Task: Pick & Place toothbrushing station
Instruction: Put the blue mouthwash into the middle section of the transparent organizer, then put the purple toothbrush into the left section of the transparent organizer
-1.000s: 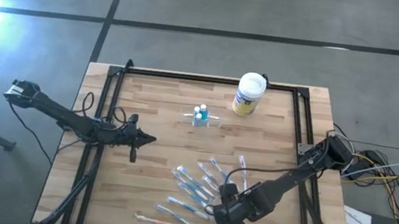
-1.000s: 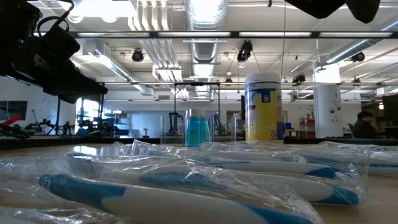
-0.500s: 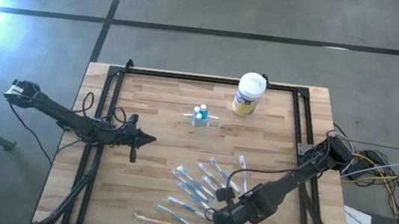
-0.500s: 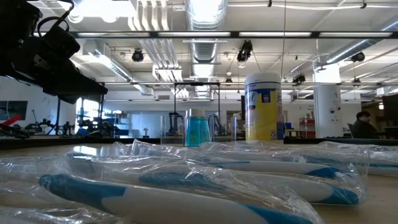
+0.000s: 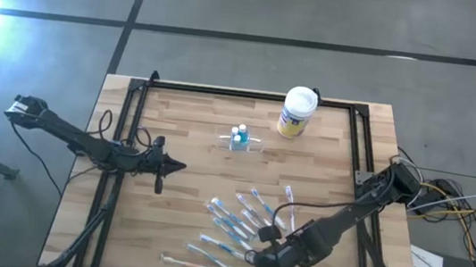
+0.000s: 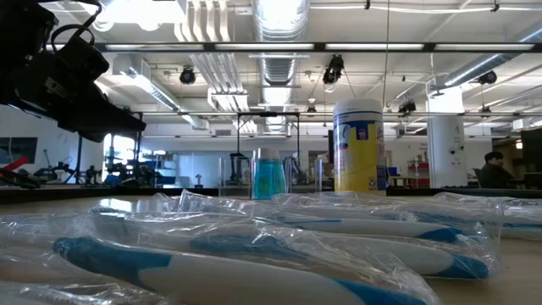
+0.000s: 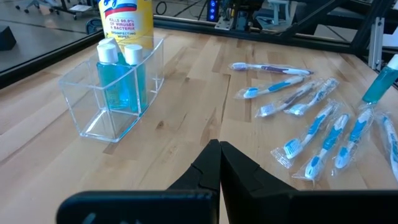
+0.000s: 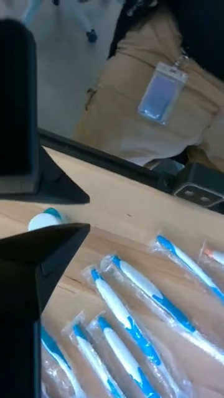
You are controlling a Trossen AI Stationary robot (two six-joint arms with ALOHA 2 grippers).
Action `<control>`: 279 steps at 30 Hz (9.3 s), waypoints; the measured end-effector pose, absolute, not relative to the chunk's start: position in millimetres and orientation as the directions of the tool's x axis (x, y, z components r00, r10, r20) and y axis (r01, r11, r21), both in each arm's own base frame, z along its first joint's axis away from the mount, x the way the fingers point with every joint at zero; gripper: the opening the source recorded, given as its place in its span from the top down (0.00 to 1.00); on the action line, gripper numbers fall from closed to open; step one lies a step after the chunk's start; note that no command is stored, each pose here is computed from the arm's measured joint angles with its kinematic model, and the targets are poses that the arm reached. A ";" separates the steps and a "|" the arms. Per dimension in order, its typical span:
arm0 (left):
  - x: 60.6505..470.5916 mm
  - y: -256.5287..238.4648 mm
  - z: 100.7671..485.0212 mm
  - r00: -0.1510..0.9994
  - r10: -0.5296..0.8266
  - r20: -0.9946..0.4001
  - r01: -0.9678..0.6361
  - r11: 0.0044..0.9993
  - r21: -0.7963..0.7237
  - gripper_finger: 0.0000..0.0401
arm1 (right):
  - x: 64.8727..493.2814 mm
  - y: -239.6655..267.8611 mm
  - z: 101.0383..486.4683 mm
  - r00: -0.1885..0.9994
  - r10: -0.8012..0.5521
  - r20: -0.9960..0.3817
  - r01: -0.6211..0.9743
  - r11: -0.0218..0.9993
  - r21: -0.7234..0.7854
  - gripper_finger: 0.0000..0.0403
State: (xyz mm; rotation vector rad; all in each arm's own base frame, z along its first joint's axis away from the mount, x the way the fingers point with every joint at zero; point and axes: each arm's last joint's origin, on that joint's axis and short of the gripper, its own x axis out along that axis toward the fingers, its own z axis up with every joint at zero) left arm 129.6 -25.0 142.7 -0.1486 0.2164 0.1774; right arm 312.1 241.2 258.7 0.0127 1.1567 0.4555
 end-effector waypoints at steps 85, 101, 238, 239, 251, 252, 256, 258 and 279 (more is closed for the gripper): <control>128.7 -24.8 139.1 0.952 0.162 -0.261 -0.196 0.974 -0.113 0.99 | 291.1 160.8 313.5 0.670 0.115 -0.734 -0.176 0.984 -0.007 0.79; 128.7 -24.7 139.2 0.952 0.164 -0.260 -0.197 0.975 -0.106 0.99 | 330.2 6.2 317.9 0.667 0.015 -0.745 -0.069 0.997 -0.041 0.79; 131.7 -24.0 159.9 0.969 0.213 -0.123 -0.204 0.976 0.078 0.99 | 353.5 -110.6 315.2 0.709 0.145 -0.690 -0.148 0.987 0.056 0.56; 131.4 -23.9 161.2 0.971 0.212 -0.112 -0.206 0.976 0.066 0.99 | 347.2 -108.2 316.6 0.729 0.145 -0.669 -0.153 0.987 0.047 0.58; 127.3 -22.3 171.9 0.977 0.214 -0.022 -0.213 0.977 0.029 0.99 | 264.0 -78.7 325.0 0.928 0.106 -0.358 -0.147 0.985 -0.090 0.88; 127.0 -21.9 172.7 0.976 0.216 -0.016 -0.216 0.976 0.025 0.99 | 256.8 -76.1 325.2 0.941 0.107 -0.322 -0.146 0.984 -0.101 0.90; 126.0 -19.2 174.9 0.971 0.239 0.002 -0.239 0.971 0.005 0.99 | 230.6 -66.8 323.5 0.979 0.098 -0.181 -0.123 0.984 -0.132 0.97; 126.0 -17.5 175.2 0.966 0.258 0.004 -0.258 0.966 -0.002 0.99 | 221.7 -63.6 322.9 0.990 0.099 -0.105 -0.113 0.984 -0.139 0.98; 126.2 -14.3 174.0 0.956 0.292 -0.009 -0.292 0.956 0.006 0.99 | 213.1 -59.5 304.2 0.988 0.141 -0.060 -0.145 0.987 -0.073 0.80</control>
